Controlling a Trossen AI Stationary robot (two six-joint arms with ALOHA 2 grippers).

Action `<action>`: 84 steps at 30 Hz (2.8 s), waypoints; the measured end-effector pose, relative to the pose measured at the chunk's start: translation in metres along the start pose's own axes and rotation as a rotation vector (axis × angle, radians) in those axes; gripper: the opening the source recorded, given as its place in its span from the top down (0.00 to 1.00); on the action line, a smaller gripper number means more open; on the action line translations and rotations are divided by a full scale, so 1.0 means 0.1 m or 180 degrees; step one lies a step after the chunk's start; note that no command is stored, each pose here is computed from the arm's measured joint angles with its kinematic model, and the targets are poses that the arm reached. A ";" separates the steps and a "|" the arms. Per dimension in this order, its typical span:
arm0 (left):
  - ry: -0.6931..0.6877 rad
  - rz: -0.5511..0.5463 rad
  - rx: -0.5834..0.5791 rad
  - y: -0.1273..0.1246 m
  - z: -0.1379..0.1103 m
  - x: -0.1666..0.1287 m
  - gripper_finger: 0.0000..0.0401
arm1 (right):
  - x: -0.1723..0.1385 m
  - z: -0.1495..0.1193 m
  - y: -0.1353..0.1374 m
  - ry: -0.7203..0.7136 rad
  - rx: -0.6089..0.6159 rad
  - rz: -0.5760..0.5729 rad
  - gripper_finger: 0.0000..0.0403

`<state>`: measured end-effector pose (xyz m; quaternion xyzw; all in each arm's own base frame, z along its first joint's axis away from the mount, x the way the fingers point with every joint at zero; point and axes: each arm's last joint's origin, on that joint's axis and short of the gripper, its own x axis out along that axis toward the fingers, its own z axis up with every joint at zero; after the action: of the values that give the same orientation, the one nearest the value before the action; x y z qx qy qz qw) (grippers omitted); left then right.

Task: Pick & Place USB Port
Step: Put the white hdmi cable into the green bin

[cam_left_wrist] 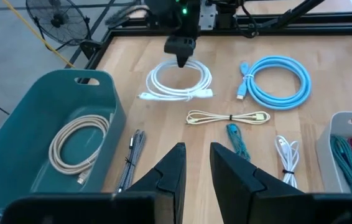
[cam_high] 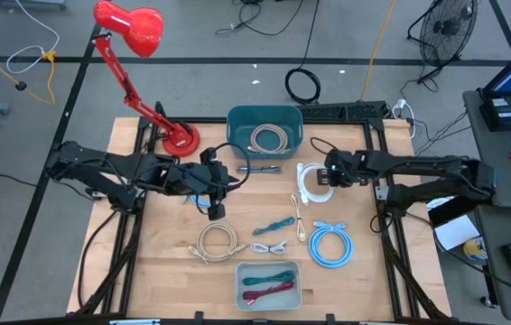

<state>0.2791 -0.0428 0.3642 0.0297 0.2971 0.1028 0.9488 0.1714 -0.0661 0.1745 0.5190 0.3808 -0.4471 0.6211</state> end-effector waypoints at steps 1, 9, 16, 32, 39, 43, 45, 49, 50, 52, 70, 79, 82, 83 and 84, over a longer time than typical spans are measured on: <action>-0.0001 0.0000 0.0009 0.00 0.00 0.00 0.81 | -0.04 0.01 0.02 -0.0041 -0.0002 0.0073 0.93; -0.0006 -0.0001 0.0022 0.00 0.00 0.00 0.81 | -0.46 0.18 0.34 -0.0499 -0.0142 0.0801 0.92; -0.0003 -0.0003 0.0024 0.00 0.00 0.00 0.81 | -1.01 0.43 0.72 -0.1097 -0.0290 0.1279 0.93; 0.0131 -0.0021 -0.0020 0.00 -0.04 -0.01 0.81 | -1.17 1.29 1.43 -0.1442 -0.0394 0.1232 0.93; 0.0038 0.0017 -0.0088 0.08 -0.03 -0.19 0.81 | -0.77 1.51 1.60 -0.1241 -0.0390 0.1048 0.93; -0.0091 0.0077 -0.0158 0.15 -0.02 -0.36 0.81 | -0.54 1.57 1.68 -0.1143 -0.0417 0.0910 0.93; -0.0135 0.0109 -0.0195 0.19 -0.03 -0.45 0.81 | -0.45 1.60 1.71 -0.1102 -0.0424 0.0861 0.93; -0.0198 0.0168 -0.0253 0.25 -0.04 -0.58 0.81 | -0.31 1.66 1.79 -0.1055 -0.0448 0.0795 0.93; -0.0208 0.0188 -0.0274 0.26 -0.05 -0.61 0.81 | -0.28 1.68 1.82 -0.1043 -0.0449 0.0779 0.93; -0.0210 0.0217 -0.0296 0.29 -0.06 -0.66 0.81 | -0.24 1.71 1.87 -0.1046 -0.0452 0.0777 0.93; -0.0056 0.0295 -0.0360 0.34 -0.15 -0.77 0.81 | -0.03 1.84 2.04 -0.0898 -0.0594 0.0416 0.93; -0.0045 0.0298 -0.0339 0.34 -0.15 -0.77 0.81 | 0.00 1.81 2.06 -0.0947 -0.0622 0.0345 0.93; -0.0045 0.0297 -0.0316 0.34 -0.15 -0.77 0.81 | 0.14 1.78 2.09 -0.0871 -0.0658 0.0303 0.93; -0.0044 0.0298 -0.0315 0.34 -0.15 -0.77 0.81 | 0.20 1.75 2.09 -0.0818 -0.0675 0.0254 0.93; -0.0045 0.0296 -0.0317 0.34 -0.15 -0.77 0.81 | 0.25 1.73 2.09 -0.0770 -0.0692 0.0221 0.93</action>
<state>0.2022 -0.0261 0.3987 -0.0030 0.2833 0.1613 0.9454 0.3797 -0.2281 0.2446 0.4041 0.3312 -0.4407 0.7300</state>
